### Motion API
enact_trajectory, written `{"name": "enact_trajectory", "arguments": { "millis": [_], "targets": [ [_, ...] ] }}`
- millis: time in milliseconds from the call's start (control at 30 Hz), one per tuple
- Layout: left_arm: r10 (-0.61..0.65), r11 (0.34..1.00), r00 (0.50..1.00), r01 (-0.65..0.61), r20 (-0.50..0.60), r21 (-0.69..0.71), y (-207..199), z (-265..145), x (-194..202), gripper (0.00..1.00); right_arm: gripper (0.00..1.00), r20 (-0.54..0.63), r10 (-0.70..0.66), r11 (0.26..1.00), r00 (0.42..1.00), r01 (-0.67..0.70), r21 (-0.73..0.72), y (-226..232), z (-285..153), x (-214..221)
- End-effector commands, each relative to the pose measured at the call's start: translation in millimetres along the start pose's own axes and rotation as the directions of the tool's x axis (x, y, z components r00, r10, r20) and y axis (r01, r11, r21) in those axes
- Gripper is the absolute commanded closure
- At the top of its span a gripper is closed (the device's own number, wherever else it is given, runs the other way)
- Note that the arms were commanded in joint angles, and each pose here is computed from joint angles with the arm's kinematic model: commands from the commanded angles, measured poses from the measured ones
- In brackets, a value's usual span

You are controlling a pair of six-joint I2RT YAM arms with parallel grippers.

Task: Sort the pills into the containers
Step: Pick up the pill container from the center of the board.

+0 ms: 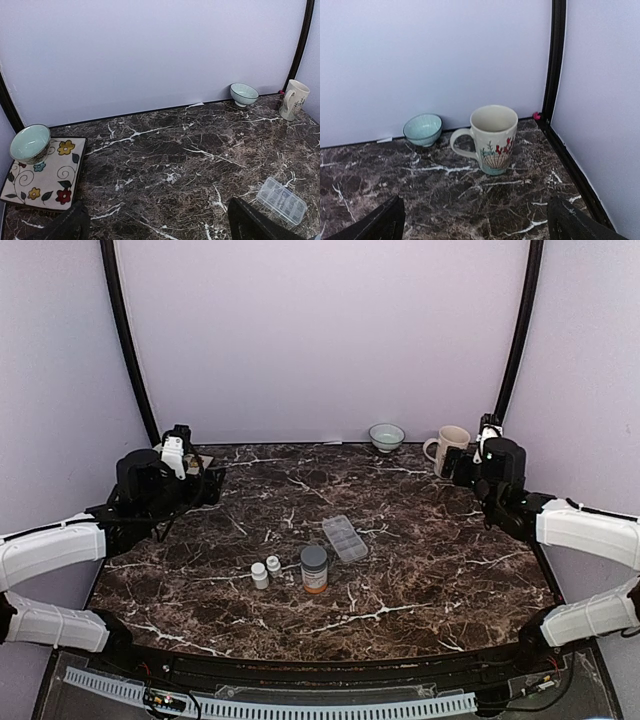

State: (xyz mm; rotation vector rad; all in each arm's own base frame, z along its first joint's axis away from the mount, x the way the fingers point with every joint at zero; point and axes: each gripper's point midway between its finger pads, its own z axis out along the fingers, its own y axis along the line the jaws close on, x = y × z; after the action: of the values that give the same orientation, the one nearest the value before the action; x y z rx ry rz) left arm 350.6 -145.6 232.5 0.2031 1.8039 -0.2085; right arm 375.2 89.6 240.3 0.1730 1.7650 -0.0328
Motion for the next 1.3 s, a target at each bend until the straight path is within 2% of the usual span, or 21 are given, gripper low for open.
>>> {"name": "enact_trajectory", "arguments": {
  "millis": [0,100,167,200,267,367,533,800,1033,1267],
  "targets": [
    [0.019,0.997,1.0,-0.02,0.003,0.076,-18,0,-10,0.01,0.0,0.172,0.081,0.994,0.982,-0.092,0.06,-1,-1,-47],
    [0.027,0.991,0.999,-0.023,-0.029,0.132,-30,4,-5,0.01,0.06,0.162,0.07,0.98,0.984,-0.038,-0.195,48,9,-50],
    [0.039,0.983,0.998,-0.029,-0.052,0.179,-41,9,-4,0.01,0.11,0.069,0.037,0.95,0.997,-0.014,-0.313,82,17,-42],
    [0.054,0.979,0.996,-0.038,-0.076,0.198,-47,11,-1,0.01,0.07,0.005,0.01,0.941,1.0,-0.007,-0.339,95,20,-36],
    [0.084,0.972,0.991,-0.059,-0.103,0.226,-57,15,3,0.01,0.05,-0.063,-0.043,0.938,0.997,0.018,-0.347,118,19,-21],
    [0.11,0.956,0.987,-0.073,-0.117,0.284,-72,15,4,0.02,0.05,-0.085,-0.133,0.924,0.987,0.092,-0.371,150,1,3],
    [0.11,0.942,0.984,-0.058,-0.142,0.332,-84,10,13,0.04,0.05,-0.208,-0.227,0.922,0.951,0.141,-0.36,176,-17,43],
    [0.093,0.932,0.982,-0.027,-0.167,0.361,-91,9,24,0.05,0.02,-0.333,-0.426,0.872,0.841,0.285,-0.398,221,-32,101],
    [0.081,0.929,0.972,0.006,-0.218,0.37,-99,22,26,0.05,0.0,-0.45,-0.409,0.883,0.794,0.22,-0.415,227,-46,132],
    [0.039,0.918,0.95,0.088,-0.309,0.386,-116,44,25,0.05,0.0,-0.493,-0.432,0.858,0.755,0.176,-0.482,226,-65,164]
  ]
}}
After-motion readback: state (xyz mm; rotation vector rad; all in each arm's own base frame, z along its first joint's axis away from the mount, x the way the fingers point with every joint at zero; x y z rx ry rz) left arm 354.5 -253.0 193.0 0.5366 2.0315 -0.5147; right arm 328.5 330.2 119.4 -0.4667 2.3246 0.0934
